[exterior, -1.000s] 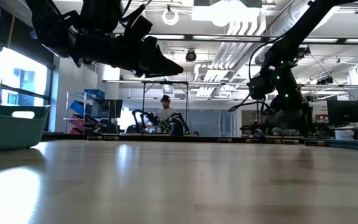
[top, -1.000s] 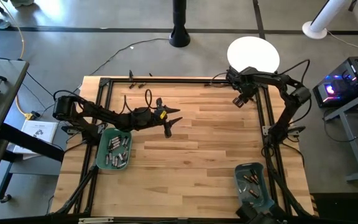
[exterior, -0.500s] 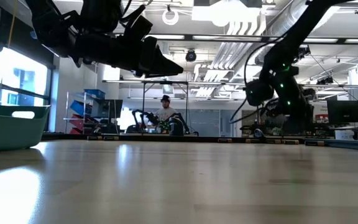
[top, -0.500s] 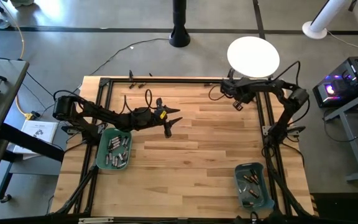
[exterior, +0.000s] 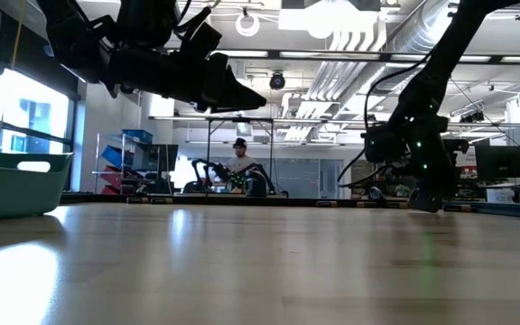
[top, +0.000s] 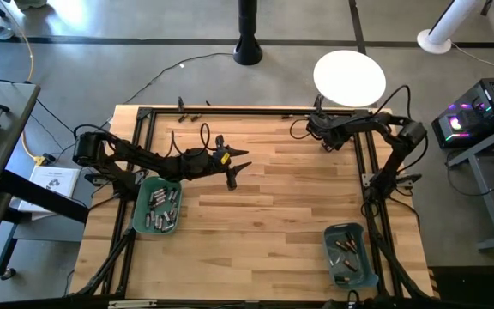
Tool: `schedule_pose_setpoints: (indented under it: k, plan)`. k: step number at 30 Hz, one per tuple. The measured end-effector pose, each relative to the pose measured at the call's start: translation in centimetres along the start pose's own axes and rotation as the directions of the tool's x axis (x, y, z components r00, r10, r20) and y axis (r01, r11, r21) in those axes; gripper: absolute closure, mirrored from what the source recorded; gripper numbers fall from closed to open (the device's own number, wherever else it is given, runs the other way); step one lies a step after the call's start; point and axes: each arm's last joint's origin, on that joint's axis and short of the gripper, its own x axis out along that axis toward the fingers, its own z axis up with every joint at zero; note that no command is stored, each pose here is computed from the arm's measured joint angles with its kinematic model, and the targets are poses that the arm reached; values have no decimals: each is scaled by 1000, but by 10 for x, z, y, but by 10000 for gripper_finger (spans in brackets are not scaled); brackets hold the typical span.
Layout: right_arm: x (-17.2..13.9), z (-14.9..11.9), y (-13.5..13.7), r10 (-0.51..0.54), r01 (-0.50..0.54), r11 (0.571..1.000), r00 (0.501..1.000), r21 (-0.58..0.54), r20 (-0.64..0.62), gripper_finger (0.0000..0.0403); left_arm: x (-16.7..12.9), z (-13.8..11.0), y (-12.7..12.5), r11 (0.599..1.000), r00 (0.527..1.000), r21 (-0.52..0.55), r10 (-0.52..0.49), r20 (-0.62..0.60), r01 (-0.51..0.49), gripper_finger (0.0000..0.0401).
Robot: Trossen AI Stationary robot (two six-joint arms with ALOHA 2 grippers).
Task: Sort batteries
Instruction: Put the black battery into the blue bin
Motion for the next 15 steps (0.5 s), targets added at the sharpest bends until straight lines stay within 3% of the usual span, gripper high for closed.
schedule_pose_setpoints:
  k: [15]
  plan:
    - [-8, -9, 3, 123, -123, 992, 989, 1, -83, 403, 0, 0, 0, 1000, 1000, -3, -1, -1, 1, 234]
